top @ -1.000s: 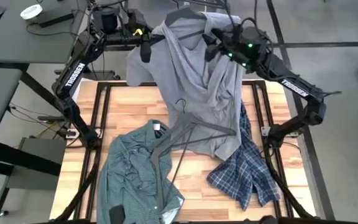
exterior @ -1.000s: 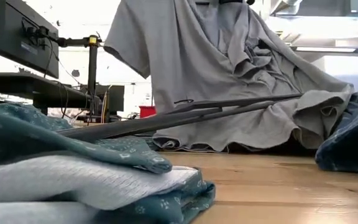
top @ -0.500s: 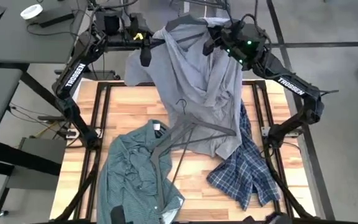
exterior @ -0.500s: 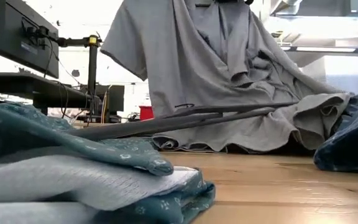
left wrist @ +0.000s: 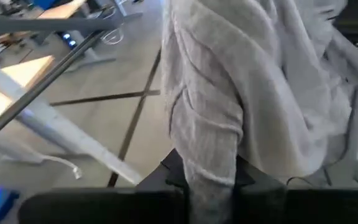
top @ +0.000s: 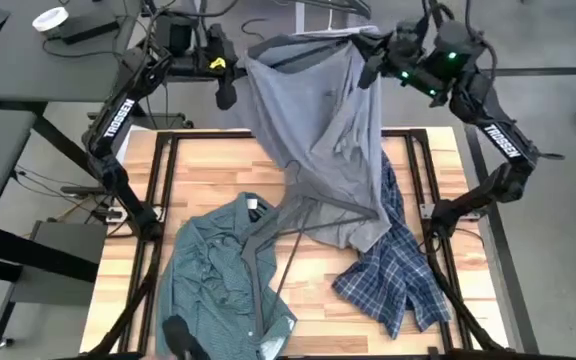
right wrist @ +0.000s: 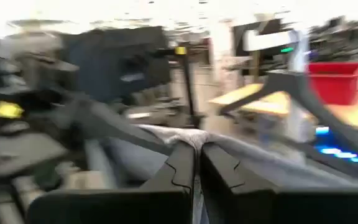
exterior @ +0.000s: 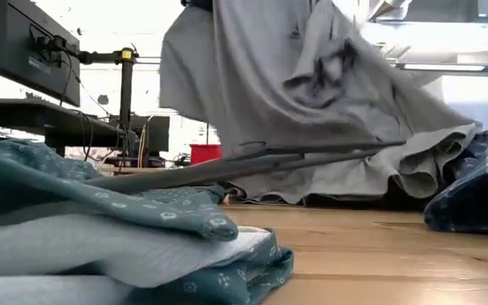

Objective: Hang clothes
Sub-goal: Put the gray t-shirt on the gray hanger

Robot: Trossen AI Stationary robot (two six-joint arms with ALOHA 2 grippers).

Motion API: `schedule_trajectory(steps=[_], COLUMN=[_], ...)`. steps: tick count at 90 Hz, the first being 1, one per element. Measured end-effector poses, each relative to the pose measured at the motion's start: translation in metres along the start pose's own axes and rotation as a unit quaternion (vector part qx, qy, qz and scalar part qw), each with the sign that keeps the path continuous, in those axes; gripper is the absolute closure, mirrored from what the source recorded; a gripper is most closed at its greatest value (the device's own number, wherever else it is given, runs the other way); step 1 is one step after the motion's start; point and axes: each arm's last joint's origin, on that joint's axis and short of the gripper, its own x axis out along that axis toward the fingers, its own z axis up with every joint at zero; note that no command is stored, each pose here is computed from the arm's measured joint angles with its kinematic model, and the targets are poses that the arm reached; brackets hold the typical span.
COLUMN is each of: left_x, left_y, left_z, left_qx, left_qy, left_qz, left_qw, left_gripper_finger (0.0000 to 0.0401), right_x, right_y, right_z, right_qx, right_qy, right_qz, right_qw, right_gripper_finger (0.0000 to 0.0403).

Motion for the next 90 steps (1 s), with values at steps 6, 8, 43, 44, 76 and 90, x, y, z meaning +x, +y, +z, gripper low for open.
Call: schedule_trajectory(steps=[6, 8, 43, 44, 76, 90], left_x=[0.0, 0.0, -0.003, -0.004, -0.012, -0.009], left_y=[-0.001, -0.001, -0.015, -0.015, -0.013, -0.013], left_z=[-0.002, -0.003, -0.008, -0.007, -0.001, 0.002], left_qx=[0.013, 0.018, 0.06, 0.06, 0.028, 0.009], left_qy=[0.011, 0.016, 0.018, 0.015, -0.01, -0.023], left_qz=[0.001, -0.004, -0.101, -0.1, -0.087, -0.092], left_qw=[1.0, 1.0, 0.993, 0.993, 0.996, 0.995], left_gripper_finger=[0.0386, 0.0386, 0.0386, 0.0386, 0.0387, 0.0387], right_x=[0.003, 0.004, 0.003, 0.003, -0.007, -0.004], right_y=[0.002, 0.002, -0.025, -0.025, -0.006, 0.008], right_z=[-0.003, -0.003, -0.02, -0.021, -0.014, -0.013], right_qx=[0.005, 0.002, 0.013, 0.013, -0.019, -0.033], right_qy=[0.005, 0.006, 0.106, 0.112, 0.114, 0.1], right_qz=[0.006, 0.008, -0.042, -0.041, 0.044, 0.136], right_qw=[1.0, 1.0, 0.993, 0.993, 0.992, 0.985], right_gripper_finger=[0.0402, 0.0402, 0.038, 0.0376, 0.0228, 0.0183])
